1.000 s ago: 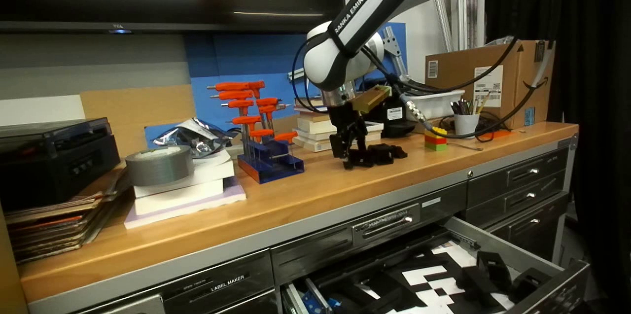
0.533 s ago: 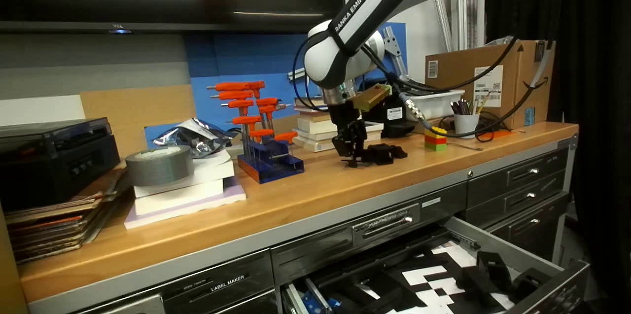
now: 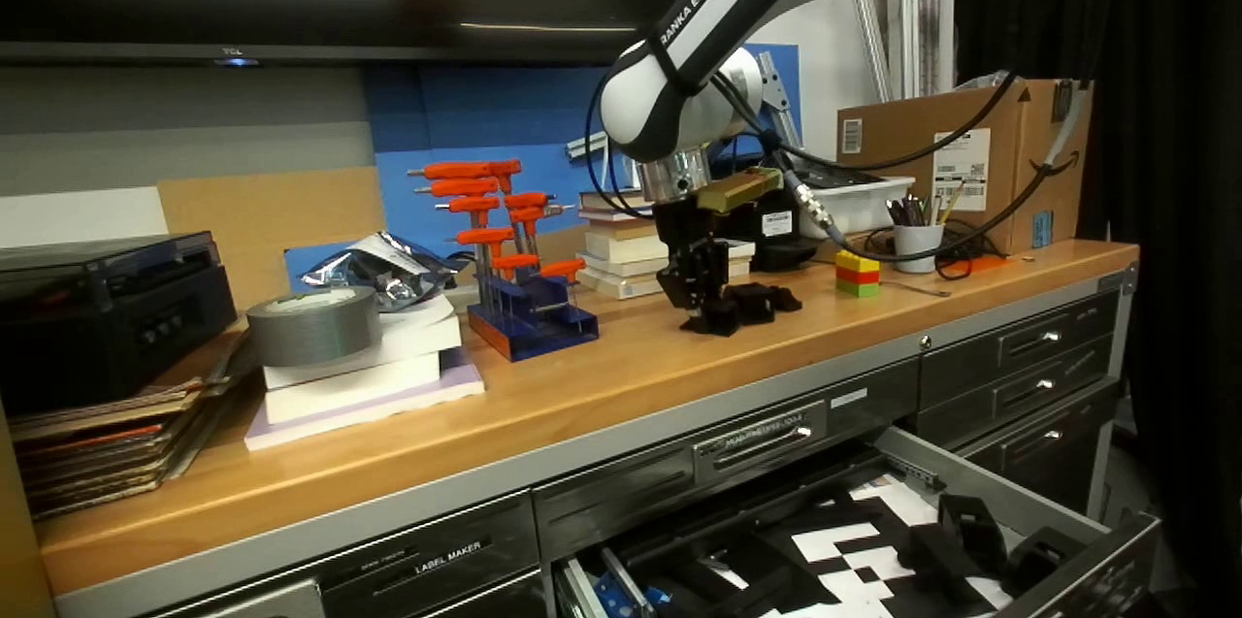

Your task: Put the black objects in the open drawer then close the drawer

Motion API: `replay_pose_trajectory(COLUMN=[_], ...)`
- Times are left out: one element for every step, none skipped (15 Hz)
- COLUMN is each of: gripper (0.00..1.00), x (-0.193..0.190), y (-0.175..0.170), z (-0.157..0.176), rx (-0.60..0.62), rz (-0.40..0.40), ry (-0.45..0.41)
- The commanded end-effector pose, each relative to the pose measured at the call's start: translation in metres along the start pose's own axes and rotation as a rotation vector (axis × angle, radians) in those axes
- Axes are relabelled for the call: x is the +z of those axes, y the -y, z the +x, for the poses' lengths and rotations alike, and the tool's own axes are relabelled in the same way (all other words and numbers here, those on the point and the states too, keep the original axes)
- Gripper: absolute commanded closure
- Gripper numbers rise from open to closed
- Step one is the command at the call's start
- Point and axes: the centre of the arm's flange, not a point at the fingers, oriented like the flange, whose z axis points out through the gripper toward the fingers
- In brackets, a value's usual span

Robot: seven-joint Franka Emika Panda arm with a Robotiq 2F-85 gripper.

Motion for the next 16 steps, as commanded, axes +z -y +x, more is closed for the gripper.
replay_pose_trajectory(gripper=[0.74, 0.74, 0.74, 0.74, 0.74, 0.74, 0.74, 0.74, 0.74, 0.74, 0.74, 0.74, 0.74, 0.74, 0.74, 0.74], x=[-0.006, -0.006, -0.006, -0.006, -0.005, -0.003, 0.0, 0.002, 0.005, 0.009, 0.013, 0.02, 0.027, 0.034, 0.044, 0.053], y=[0.008, 0.011, 0.014, 0.017, 0.021, 0.024, 0.026, 0.028, 0.028, 0.029, 0.028, 0.026, 0.023, 0.02, 0.017, 0.012], z=[-0.036, -0.046, -0.056, -0.065, -0.079, -0.091, -0.104, -0.116, -0.127, -0.138, -0.147, -0.152, -0.158, -0.164, -0.17, -0.173], rx=[0.077, 0.093, 0.117, 0.131, 0.154, 0.174, 0.205, 0.228, 0.259, 0.285, 0.317, 0.346, 0.381, 0.411, 0.452, 0.481], rz=[0.052, 0.062, 0.069, 0.075, 0.08, 0.084, 0.082, 0.085, 0.092, 0.104, 0.117, 0.14, 0.167, 0.196, 0.224, 0.247], ry=[0.027, 0.031, 0.032, 0.037, 0.04, 0.047, 0.056, 0.067, 0.073, 0.073, 0.064, 0.056, 0.054, 0.047, 0.021, -0.013])
